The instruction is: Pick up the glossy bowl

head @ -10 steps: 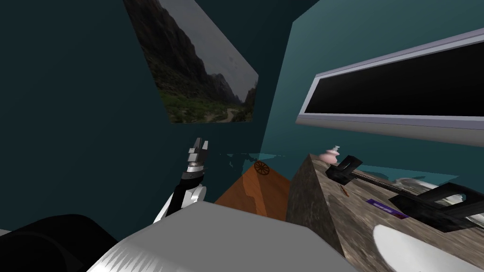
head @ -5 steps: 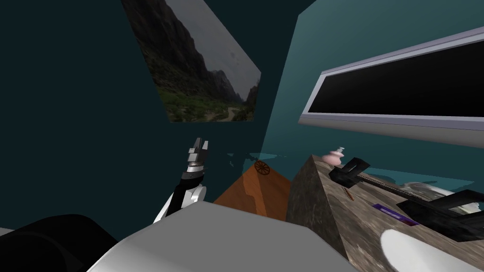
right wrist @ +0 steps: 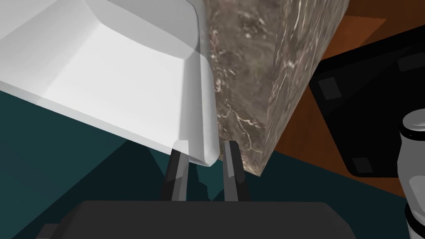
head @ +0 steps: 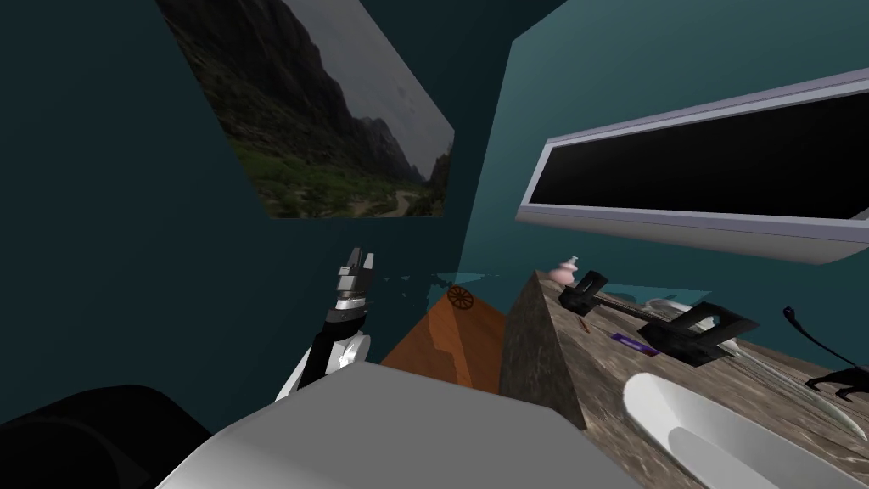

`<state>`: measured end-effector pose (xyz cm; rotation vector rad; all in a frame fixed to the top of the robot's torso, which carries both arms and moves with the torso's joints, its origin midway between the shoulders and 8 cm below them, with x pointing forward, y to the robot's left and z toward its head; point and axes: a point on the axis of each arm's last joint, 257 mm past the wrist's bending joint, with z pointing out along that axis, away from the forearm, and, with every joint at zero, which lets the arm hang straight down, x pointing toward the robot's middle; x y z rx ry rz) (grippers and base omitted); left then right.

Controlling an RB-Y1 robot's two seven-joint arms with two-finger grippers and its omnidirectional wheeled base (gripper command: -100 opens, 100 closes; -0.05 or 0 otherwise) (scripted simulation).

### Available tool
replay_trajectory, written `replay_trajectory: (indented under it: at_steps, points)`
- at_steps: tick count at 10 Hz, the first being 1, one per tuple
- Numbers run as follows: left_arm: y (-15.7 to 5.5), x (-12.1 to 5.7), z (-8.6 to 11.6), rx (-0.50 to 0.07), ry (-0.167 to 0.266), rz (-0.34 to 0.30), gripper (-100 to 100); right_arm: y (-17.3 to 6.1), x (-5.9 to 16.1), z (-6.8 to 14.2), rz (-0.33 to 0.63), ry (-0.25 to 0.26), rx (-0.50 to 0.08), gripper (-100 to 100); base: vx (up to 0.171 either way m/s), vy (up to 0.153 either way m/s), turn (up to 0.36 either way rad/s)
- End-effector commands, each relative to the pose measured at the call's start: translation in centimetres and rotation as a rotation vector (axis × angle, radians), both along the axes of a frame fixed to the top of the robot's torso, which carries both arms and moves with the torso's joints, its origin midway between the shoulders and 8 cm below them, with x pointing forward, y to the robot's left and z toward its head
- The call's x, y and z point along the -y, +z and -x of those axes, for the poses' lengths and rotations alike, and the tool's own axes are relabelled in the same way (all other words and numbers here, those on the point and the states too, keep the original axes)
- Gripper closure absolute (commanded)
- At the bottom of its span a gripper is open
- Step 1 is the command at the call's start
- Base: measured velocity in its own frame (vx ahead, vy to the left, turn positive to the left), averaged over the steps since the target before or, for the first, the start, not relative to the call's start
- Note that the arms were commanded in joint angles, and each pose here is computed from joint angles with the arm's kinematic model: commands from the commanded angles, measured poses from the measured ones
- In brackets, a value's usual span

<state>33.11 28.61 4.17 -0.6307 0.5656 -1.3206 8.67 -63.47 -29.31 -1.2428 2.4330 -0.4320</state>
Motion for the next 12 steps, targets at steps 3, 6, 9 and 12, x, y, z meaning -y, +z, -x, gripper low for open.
replay_trajectory:
  at_steps: [3,6,9,12]
  points:
    - [0.0,0.0,0.0,0.000,0.000,0.000,0,-1.8,-2.9,-3.7,-0.064,0.060,0.006,100,0.000,-0.006,-0.061]
    - [0.0,0.0,0.0,0.000,0.000,0.000,0,-2.5,-5.3,-7.2,-0.087,0.129,-0.004,100,0.006,-0.020,-0.202]
    - [0.0,0.0,0.0,0.000,0.000,0.000,0,-2.7,-7.3,-10.2,-0.103,0.175,0.007,100,0.000,-0.010,-0.092]
    - [0.0,0.0,0.0,0.000,0.000,0.000,0,-3.0,-8.9,-12.2,-0.119,0.222,0.012,100,0.001,-0.013,-0.090]
